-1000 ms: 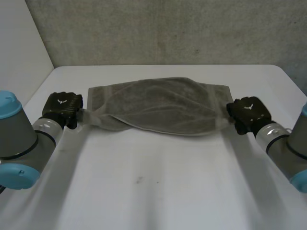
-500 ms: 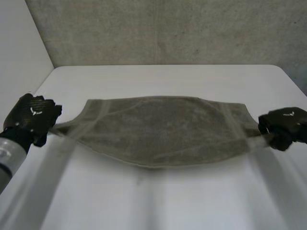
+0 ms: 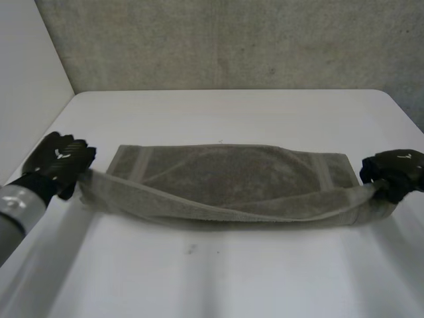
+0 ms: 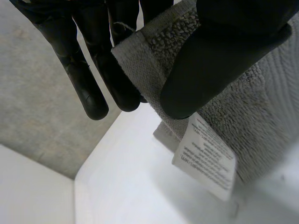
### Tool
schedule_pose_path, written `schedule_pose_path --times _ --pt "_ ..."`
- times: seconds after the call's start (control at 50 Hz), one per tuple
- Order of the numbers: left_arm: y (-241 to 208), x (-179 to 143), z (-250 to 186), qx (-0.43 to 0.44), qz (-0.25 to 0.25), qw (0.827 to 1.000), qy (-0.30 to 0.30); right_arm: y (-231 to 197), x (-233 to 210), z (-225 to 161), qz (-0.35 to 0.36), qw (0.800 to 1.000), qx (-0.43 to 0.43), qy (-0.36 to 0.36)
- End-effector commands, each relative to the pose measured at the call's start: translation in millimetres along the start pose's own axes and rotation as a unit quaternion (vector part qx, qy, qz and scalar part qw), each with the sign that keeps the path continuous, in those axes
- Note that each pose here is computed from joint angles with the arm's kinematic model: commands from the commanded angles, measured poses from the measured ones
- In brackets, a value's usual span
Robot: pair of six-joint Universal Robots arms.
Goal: Fold the towel.
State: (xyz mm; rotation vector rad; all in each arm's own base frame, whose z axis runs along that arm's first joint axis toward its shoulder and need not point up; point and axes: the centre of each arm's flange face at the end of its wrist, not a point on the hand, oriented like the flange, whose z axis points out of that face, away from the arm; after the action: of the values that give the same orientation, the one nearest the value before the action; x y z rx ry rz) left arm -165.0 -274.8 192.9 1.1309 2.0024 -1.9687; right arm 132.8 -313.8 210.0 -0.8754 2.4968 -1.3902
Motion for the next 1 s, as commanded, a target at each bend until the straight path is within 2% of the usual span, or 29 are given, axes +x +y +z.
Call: schedule_pose_path --times 0.02,0.18,0.36,0.66,0.88,1.0 --pt "17 -1 55 -0.022 -0.034 0.999 -0.012 -8 9 55 0.020 1.000 0.008 0.022" --pt "18 3 110 -0.007 -0.046 0.998 -0.030 -19 16 99 0.036 0.998 0.037 0.043" --pt "20 7 158 0.009 -0.038 0.998 -0.056 -27 20 130 0.040 0.995 0.066 0.065" --pt "38 14 187 -0.009 -0.038 0.997 -0.067 -31 25 164 0.025 0.990 0.084 0.109" --pt "42 17 192 -0.016 -0.039 0.997 -0.071 -28 26 171 0.023 0.990 0.082 0.113" --pt "30 27 188 -0.012 -0.038 0.997 -0.061 -37 16 169 0.016 0.990 0.091 0.106"
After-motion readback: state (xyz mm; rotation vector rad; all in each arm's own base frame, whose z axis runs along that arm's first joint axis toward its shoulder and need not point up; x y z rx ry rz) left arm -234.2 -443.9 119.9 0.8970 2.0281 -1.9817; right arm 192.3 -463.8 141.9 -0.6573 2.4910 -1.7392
